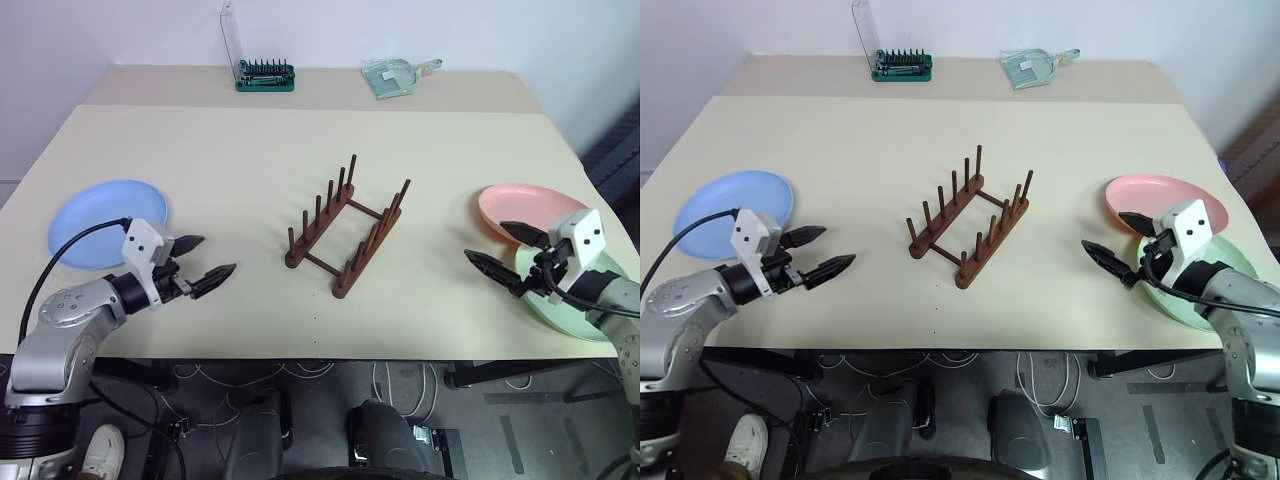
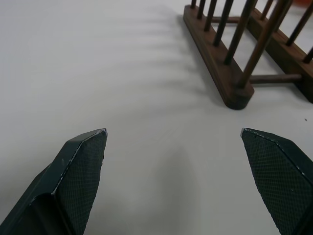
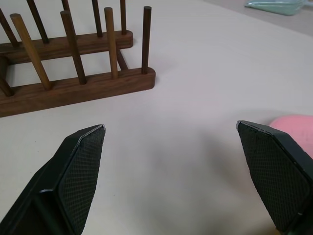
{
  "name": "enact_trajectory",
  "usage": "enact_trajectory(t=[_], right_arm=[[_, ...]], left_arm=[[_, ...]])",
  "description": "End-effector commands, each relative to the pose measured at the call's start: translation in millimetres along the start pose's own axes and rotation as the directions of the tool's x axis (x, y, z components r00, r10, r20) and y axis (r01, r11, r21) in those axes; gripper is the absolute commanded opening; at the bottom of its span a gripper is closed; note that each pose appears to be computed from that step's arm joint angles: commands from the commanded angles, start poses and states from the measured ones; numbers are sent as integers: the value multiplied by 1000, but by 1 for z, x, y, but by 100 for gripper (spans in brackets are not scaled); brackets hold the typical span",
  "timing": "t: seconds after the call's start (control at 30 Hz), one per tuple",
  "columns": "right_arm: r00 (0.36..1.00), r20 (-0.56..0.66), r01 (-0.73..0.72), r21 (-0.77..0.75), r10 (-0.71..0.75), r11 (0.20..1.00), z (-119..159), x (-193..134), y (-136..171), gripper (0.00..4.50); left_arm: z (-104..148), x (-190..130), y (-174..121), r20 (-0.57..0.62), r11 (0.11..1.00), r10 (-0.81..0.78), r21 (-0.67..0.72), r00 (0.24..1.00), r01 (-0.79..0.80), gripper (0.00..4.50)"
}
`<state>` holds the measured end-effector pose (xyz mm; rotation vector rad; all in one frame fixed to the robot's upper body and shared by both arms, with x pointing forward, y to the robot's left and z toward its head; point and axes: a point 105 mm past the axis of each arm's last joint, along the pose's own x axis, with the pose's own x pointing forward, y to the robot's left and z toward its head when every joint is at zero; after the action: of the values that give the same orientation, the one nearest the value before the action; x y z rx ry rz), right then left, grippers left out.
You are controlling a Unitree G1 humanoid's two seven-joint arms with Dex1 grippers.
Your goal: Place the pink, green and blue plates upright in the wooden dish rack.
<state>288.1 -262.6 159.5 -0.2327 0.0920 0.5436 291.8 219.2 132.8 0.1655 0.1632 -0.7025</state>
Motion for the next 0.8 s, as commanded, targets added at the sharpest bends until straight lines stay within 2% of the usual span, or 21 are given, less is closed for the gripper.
enact_trajectory(t=[0.03,0.63,0.8], right_arm=[[999,37,1,-17,-1,1000,10,4,2,442],[999,42,-23,-6,23,1000,13,4,21,442],[997,61,-55,7,54,998,14,13,34,442]], left_arm=[[14,1,-2,35,999,-12,34,999,11,450],[9,11,-22,25,993,-121,12,992,121,450],[5,9,-45,-5,969,-248,-15,969,248,450]])
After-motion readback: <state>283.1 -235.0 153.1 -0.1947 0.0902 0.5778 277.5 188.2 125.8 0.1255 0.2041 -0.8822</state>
